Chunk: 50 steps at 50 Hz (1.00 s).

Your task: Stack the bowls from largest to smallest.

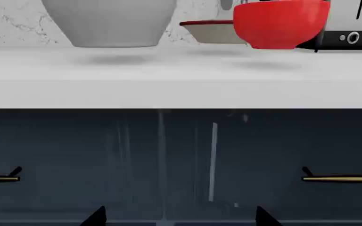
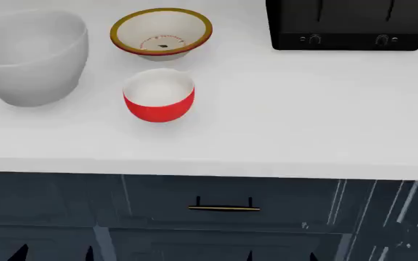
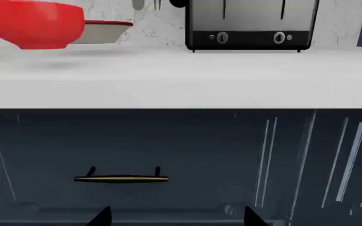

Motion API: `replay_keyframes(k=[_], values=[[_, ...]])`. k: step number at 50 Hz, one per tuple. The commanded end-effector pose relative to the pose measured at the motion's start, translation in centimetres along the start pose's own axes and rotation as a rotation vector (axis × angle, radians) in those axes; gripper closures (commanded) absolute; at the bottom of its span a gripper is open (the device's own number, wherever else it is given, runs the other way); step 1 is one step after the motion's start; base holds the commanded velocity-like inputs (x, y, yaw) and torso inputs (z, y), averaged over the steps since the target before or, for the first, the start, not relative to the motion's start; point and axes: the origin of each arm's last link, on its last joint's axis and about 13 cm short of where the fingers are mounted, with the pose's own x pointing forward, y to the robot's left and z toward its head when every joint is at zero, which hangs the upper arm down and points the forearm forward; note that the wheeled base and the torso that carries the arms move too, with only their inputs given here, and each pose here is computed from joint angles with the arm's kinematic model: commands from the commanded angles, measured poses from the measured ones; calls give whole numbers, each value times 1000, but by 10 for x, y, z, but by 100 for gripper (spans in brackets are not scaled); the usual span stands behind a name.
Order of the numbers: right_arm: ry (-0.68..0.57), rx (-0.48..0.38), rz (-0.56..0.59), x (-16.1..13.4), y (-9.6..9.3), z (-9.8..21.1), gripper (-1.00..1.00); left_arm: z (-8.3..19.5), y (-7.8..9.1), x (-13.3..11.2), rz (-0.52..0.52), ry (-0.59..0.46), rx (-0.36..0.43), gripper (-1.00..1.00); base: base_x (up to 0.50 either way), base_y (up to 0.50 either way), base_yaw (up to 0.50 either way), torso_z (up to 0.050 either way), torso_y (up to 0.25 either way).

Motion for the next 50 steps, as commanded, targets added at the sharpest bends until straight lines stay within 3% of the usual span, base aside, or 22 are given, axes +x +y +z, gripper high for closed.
replay_keyframes(k=[1,5,11,12,13,23,26,28,29,31,37,42,44,47,50], values=[[0,0,0,0,1,0,-100,0,0,0,0,0,0,-100,0,0,0,0,0],[0,-9,-1,-1,1,2,-100,-1,2,1,20,16,-34,-100,0,0,0,0,0],[8,24,-12,-1,0,1,-100,-1,2,2,35,8,-16,-100,0,0,0,0,0],[43,63,78,-9,7,5,-100,-2,13,-7,7,1,16,-100,0,-4,-6,-11,0],[11,29,-14,-1,-1,1,-100,-2,2,1,40,17,-5,-100,0,0,0,0,0],[14,32,-26,0,-1,6,-100,2,2,2,45,32,-12,-100,0,0,0,0,0],[-8,5,-45,0,-4,24,-100,15,4,1,44,53,-6,-100,0,0,0,0,0],[-29,7,-52,-2,-7,54,-100,45,5,0,58,35,-29,-100,0,0,0,0,0],[-57,-38,-60,-3,-11,73,-100,62,5,0,64,28,-37,-100,0,0,0,0,0],[-100,-20,-75,-10,-19,102,-100,84,5,-3,61,17,25,-100,0,0,0,0,0],[-172,-55,-95,-31,-37,152,-100,139,23,-25,68,20,80,-100,0,0,0,0,0],[-176,-68,-95,-41,-41,168,-100,151,28,-33,51,32,103,-100,0,0,0,0,0],[-195,-35,-79,-43,-41,172,-100,152,30,-34,48,38,116,-100,0,0,0,0,0],[-241,-130,-102,-45,-44,175,-100,155,35,-36,60,40,131,-100,0,0,0,0,0],[-246,-91,-101,-46,-45,177,-100,160,38,-38,66,35,122,-100,82,491,0,0,0]])
